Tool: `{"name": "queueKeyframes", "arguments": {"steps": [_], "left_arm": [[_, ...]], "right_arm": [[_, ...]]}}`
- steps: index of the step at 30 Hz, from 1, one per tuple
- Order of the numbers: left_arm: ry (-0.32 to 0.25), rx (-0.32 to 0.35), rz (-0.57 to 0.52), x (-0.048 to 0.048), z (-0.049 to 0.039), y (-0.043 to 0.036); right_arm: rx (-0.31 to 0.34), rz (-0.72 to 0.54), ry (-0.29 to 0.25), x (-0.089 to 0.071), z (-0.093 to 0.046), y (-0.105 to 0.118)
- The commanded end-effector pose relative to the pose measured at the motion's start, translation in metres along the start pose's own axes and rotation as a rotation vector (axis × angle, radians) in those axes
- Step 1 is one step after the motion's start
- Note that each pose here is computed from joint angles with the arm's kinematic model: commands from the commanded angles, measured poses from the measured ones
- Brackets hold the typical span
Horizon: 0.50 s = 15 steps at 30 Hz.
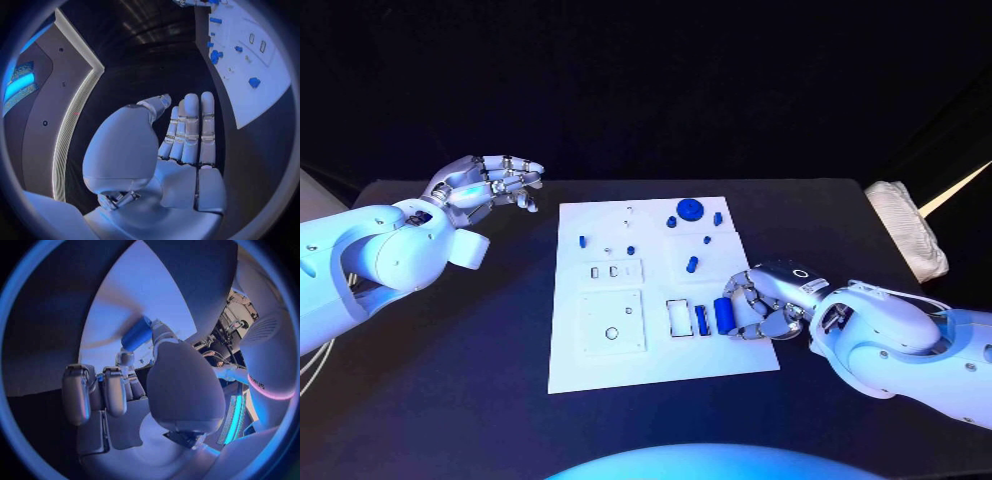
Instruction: Assemble the parts on the task board
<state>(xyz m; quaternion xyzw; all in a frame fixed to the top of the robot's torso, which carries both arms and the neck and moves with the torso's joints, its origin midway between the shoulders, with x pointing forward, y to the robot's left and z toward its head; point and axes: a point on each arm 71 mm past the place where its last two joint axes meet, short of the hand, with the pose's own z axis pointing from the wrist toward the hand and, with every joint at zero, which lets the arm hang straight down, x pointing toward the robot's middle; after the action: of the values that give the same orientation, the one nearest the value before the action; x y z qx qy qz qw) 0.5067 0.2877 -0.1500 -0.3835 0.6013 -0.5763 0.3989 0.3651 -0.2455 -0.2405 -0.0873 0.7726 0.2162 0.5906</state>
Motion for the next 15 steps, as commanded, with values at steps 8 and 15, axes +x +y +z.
{"name": "queueKeyframes", "arguments": {"steps": [8, 15], "left_arm": [[0.015, 0.004, -0.003, 0.0015, -0.0002, -0.0003], [0.014, 0.003, -0.003, 0.0009, -0.0006, 0.0]], "right_arm": [[0.011, -0.034, 0.064, 0.0077, -0.0003, 0.0008], [0.012, -0.033, 0.039, 0.0059, -0.0002, 0.0016]]}}
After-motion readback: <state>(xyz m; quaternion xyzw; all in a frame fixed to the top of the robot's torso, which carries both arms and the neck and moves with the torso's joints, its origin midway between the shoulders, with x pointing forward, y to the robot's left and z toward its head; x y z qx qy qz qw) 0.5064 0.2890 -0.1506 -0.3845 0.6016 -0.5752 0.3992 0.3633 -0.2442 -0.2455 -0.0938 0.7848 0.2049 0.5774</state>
